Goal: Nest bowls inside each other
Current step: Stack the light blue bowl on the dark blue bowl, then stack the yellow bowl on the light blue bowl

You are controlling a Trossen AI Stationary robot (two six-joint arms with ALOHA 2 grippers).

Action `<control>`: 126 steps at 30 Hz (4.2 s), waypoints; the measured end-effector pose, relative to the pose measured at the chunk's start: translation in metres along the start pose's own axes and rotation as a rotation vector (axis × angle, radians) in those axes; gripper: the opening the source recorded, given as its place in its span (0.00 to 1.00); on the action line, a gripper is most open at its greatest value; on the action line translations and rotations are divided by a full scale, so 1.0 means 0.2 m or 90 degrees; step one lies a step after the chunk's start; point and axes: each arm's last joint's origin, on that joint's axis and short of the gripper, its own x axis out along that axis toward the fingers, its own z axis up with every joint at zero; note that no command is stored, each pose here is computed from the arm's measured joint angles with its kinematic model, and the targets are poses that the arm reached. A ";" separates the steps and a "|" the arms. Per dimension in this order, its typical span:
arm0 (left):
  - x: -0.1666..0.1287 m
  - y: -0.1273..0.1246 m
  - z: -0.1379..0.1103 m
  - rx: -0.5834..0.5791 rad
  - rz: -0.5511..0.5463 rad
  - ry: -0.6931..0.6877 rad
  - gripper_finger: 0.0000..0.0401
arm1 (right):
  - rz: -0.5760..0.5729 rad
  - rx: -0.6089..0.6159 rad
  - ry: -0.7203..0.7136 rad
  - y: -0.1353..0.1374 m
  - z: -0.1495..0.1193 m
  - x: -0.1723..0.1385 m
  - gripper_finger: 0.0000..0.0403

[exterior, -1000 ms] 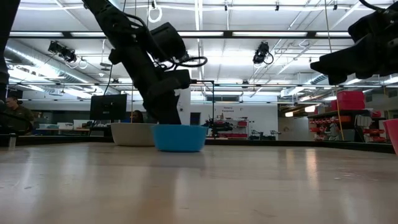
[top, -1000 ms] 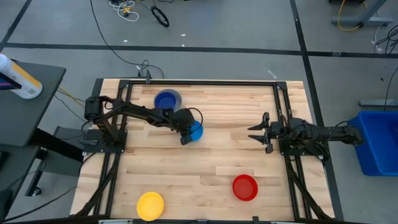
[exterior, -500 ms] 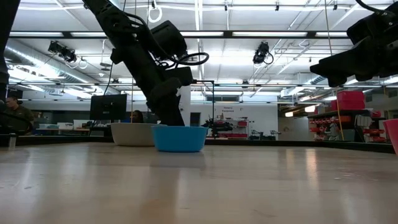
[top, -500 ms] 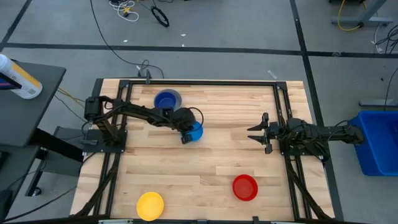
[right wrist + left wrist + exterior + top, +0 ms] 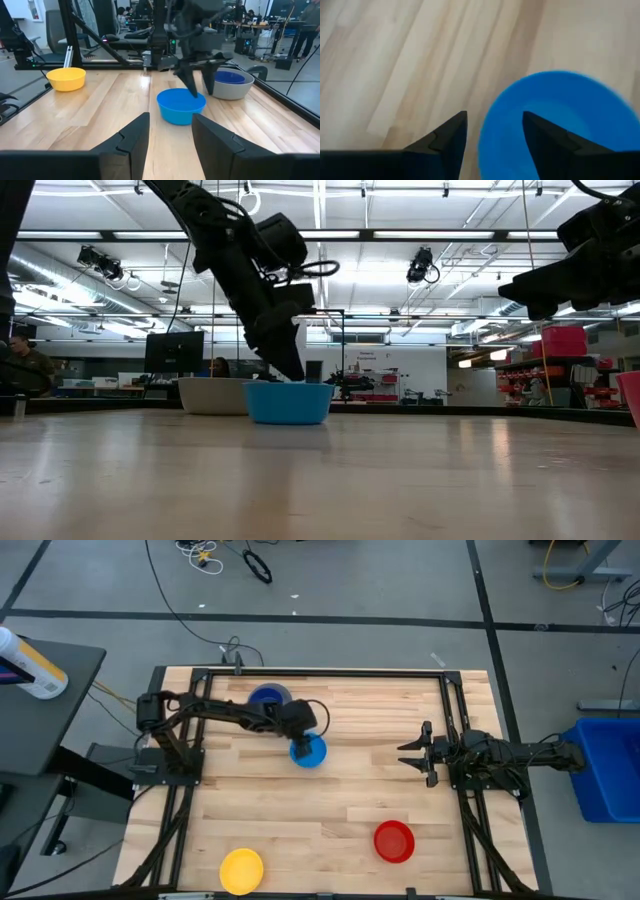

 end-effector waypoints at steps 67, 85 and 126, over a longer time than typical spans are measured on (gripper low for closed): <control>-0.44 0.65 -0.21 -0.143 0.334 0.064 0.01 | 0.000 0.002 0.053 0.00 -0.03 0.03 0.39; -0.37 0.68 -0.35 -0.225 0.246 0.063 0.12 | -0.001 0.002 0.053 0.00 -0.03 0.03 0.39; -0.76 0.33 -0.44 -0.160 0.148 -0.091 0.55 | 0.000 0.011 0.053 0.00 -0.03 0.03 0.40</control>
